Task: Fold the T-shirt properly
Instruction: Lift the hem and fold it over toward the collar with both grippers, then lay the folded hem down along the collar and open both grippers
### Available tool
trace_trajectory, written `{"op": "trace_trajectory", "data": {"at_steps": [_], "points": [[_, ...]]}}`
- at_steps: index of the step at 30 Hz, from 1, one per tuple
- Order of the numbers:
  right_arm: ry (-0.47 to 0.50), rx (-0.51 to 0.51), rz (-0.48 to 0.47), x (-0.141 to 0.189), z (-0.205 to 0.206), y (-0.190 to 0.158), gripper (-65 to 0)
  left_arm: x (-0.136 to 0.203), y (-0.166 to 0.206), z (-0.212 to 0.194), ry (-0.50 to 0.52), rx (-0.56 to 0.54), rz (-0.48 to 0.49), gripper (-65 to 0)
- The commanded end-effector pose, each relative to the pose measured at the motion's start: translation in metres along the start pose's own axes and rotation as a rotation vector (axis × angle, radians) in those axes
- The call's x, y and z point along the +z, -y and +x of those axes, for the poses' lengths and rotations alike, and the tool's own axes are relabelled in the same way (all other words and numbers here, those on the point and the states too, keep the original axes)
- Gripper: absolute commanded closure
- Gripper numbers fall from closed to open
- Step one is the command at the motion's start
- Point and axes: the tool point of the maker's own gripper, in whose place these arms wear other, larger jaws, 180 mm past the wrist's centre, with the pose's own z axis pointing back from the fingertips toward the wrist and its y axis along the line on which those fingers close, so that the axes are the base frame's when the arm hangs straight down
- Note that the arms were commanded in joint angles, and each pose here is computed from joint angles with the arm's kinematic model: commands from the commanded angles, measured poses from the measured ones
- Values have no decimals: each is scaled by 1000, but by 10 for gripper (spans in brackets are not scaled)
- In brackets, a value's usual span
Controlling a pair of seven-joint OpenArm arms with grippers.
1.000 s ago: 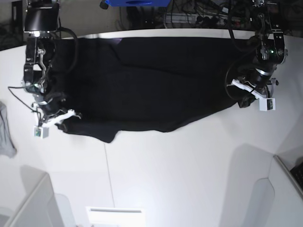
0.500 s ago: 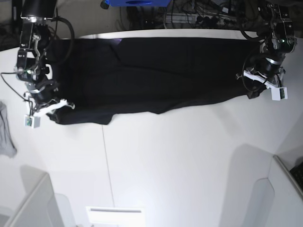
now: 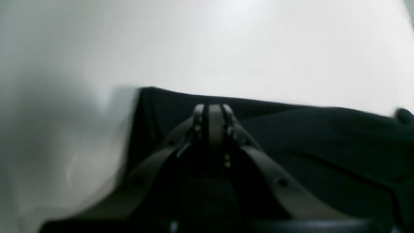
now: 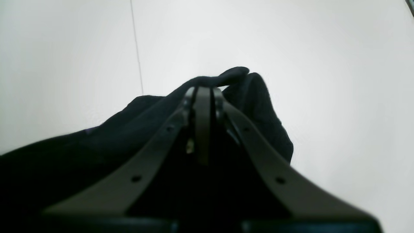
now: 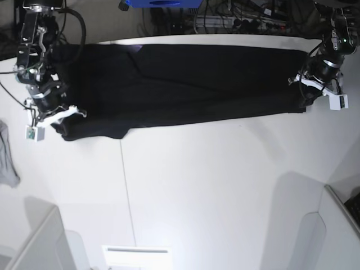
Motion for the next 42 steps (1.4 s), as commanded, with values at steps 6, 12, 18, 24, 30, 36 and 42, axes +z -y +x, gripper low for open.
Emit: {"op": "trace_trajectory", "data": {"at_steps": [6, 12, 18, 24, 30, 36, 42], "points": [[48, 34, 13, 16, 9, -5, 0, 10, -4, 10, 35, -25, -3, 0], [51, 23, -13, 28, 5, 4, 0, 16, -7, 5, 22, -55, -15, 0], [35, -22, -78, 39, -8, 26, 0, 17, -8, 3, 15, -55, -11, 0], [-9, -45, -85, 46, -29, 27, 0, 16, -9, 4, 16, -56, -9, 0], [-43, -153, -10, 51, -44, 14, 0, 16, -10, 7, 20, -63, -5, 0], [-59, -210, -16, 60, -51, 24, 0, 19, -17, 12, 25, -75, 15, 0], [-83, -210, -25, 64, -60, 26, 0, 23, -23, 12, 12, -95, 27, 0]]}}
